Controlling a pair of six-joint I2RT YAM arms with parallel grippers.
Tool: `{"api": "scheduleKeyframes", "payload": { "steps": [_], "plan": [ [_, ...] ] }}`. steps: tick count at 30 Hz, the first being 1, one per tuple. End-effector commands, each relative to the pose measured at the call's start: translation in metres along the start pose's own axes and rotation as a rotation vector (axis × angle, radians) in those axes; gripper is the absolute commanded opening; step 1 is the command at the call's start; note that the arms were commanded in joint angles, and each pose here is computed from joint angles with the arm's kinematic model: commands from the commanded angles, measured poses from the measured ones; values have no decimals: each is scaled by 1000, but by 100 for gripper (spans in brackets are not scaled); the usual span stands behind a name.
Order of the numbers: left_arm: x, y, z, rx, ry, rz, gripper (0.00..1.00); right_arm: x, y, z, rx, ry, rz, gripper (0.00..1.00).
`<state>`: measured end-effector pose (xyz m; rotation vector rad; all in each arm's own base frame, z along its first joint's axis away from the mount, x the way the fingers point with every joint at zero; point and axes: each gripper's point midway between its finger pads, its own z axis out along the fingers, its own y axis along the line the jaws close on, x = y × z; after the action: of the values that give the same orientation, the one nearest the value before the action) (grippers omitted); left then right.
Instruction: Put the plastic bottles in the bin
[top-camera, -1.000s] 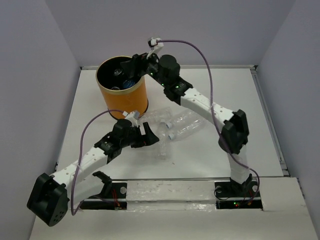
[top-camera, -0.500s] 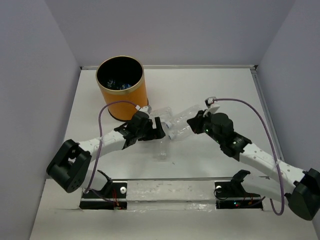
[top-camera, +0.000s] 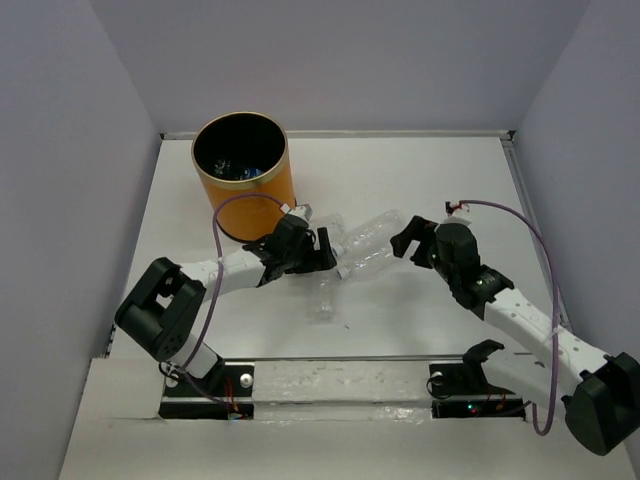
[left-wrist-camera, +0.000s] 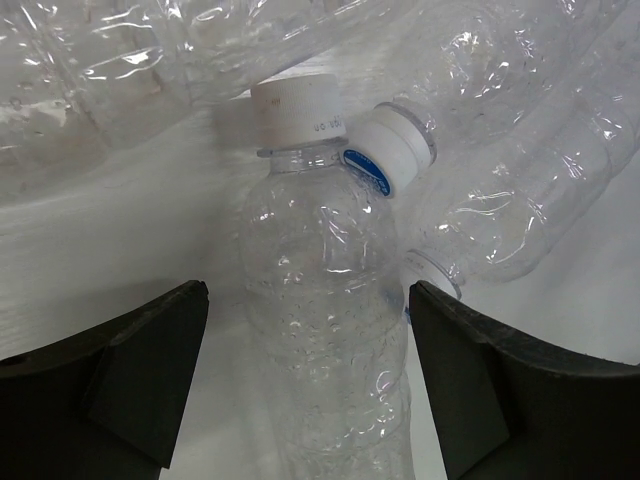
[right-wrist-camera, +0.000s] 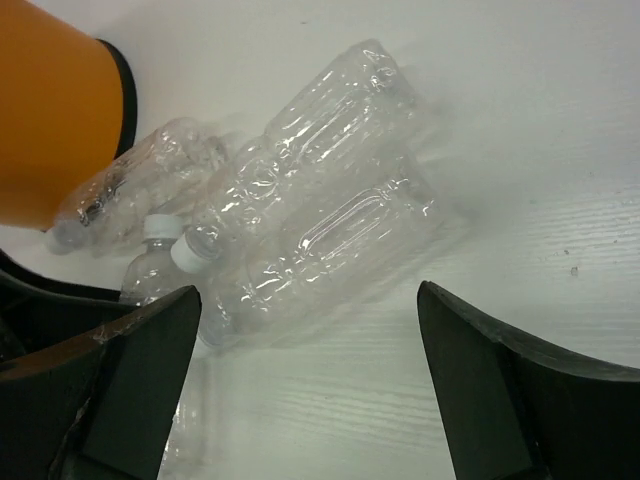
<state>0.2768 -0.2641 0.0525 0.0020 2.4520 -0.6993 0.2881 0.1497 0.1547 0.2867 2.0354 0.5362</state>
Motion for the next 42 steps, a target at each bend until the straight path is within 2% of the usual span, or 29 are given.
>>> {"api": "scheduleKeyframes", "payload": {
  "steps": [1,3,9,17,25,34,39,42],
  "plan": [
    [-11,0,5,-12,-43,30,80,-3,6,21,-47,23,76,97],
    [-9,4,5,-25,-40,33,72,-1,5,27,-52,37,89,97],
    [-5,10,-6,-31,-57,38,60,8,-18,49,8,80,143,99],
    [-1,4,-45,35,-94,35,55,25,-30,73,27,134,192,100],
    [-31,-21,-108,119,-221,36,55,37,-36,88,29,163,210,100],
    [-130,-75,-200,183,-529,49,55,54,-46,95,56,192,226,100],
    [-201,-95,-258,161,-760,14,55,56,-46,92,43,202,207,100],
    [-233,-98,-273,165,-847,-24,55,59,-49,92,56,202,208,90]
  ]
}}
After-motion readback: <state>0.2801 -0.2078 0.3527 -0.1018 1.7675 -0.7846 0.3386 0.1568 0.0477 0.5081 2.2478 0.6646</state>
